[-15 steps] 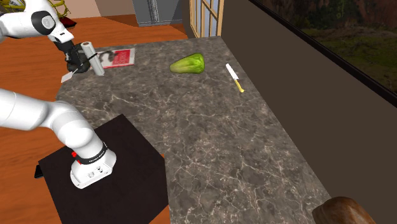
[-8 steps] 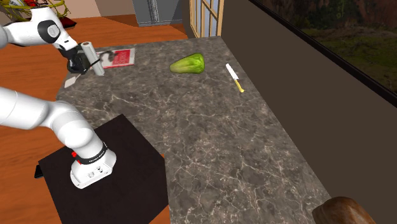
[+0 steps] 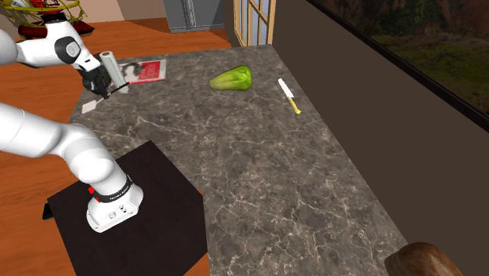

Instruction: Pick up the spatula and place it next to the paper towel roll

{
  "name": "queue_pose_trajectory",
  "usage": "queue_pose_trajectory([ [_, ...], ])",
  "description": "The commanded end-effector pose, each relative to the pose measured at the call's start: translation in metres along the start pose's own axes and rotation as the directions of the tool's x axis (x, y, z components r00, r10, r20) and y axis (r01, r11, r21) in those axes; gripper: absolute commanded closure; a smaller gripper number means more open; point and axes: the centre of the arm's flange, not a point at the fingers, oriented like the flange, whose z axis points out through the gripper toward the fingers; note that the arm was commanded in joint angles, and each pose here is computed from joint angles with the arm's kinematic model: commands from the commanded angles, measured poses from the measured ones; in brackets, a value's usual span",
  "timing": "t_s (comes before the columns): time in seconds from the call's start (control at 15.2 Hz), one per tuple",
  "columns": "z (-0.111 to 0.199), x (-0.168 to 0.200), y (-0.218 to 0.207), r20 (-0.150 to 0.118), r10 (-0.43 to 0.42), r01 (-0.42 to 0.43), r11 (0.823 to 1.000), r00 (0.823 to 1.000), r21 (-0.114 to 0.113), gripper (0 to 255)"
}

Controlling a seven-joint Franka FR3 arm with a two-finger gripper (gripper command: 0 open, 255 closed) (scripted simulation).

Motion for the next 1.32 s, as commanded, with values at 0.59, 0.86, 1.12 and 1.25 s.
queue_pose_trajectory([
  [0.59,0.041,-0.003,0.0,0.0,0.0,0.0,1.0,1.0,0.001,255],
  [0.86,0.041,-0.003,0.0,0.0,0.0,0.0,1.0,1.0,0.001,255],
  [1.12,0.041,-0.003,0.0,0.0,0.0,0.0,1.0,1.0,0.001,0],
  [1.25,0.041,-0.003,0.0,0.0,0.0,0.0,1.0,1.0,0.001,0],
])
